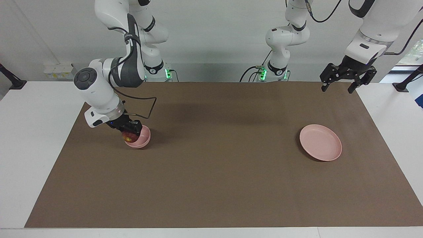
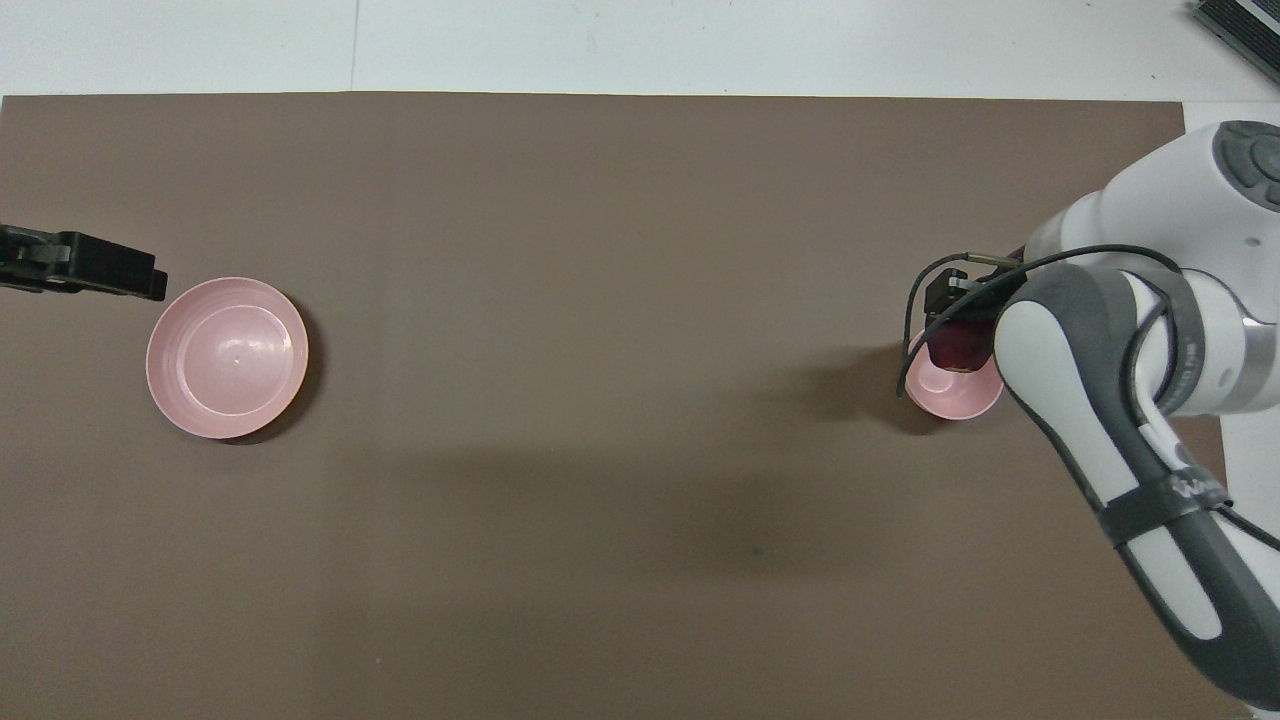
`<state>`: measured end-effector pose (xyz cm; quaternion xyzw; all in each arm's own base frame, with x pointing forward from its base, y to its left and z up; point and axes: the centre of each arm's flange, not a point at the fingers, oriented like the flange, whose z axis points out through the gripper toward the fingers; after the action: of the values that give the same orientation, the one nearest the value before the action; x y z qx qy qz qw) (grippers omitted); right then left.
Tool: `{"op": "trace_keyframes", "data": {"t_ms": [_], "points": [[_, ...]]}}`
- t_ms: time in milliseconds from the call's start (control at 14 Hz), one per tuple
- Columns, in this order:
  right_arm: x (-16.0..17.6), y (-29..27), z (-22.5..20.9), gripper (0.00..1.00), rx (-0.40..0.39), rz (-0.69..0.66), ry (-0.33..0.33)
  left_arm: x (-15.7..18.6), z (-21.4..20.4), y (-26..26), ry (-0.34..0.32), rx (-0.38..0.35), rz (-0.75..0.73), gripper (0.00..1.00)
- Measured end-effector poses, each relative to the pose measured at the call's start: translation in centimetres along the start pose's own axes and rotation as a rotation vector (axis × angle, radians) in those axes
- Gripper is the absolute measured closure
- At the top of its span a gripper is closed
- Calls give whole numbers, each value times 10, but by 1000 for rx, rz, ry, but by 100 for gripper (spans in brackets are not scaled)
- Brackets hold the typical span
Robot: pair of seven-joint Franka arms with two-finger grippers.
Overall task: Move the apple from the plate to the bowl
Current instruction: 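Lower the apple into the small pink bowl and open the right gripper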
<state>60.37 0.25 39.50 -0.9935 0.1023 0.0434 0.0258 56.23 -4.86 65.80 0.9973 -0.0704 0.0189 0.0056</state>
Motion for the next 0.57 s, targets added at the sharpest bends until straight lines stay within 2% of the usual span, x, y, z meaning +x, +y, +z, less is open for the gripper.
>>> {"op": "trace_keyframes", "data": {"t_ms": [571], "points": [[-4,-8,33,30,-3,12,11,-10,-3,0,-27,13,30,0]]}}
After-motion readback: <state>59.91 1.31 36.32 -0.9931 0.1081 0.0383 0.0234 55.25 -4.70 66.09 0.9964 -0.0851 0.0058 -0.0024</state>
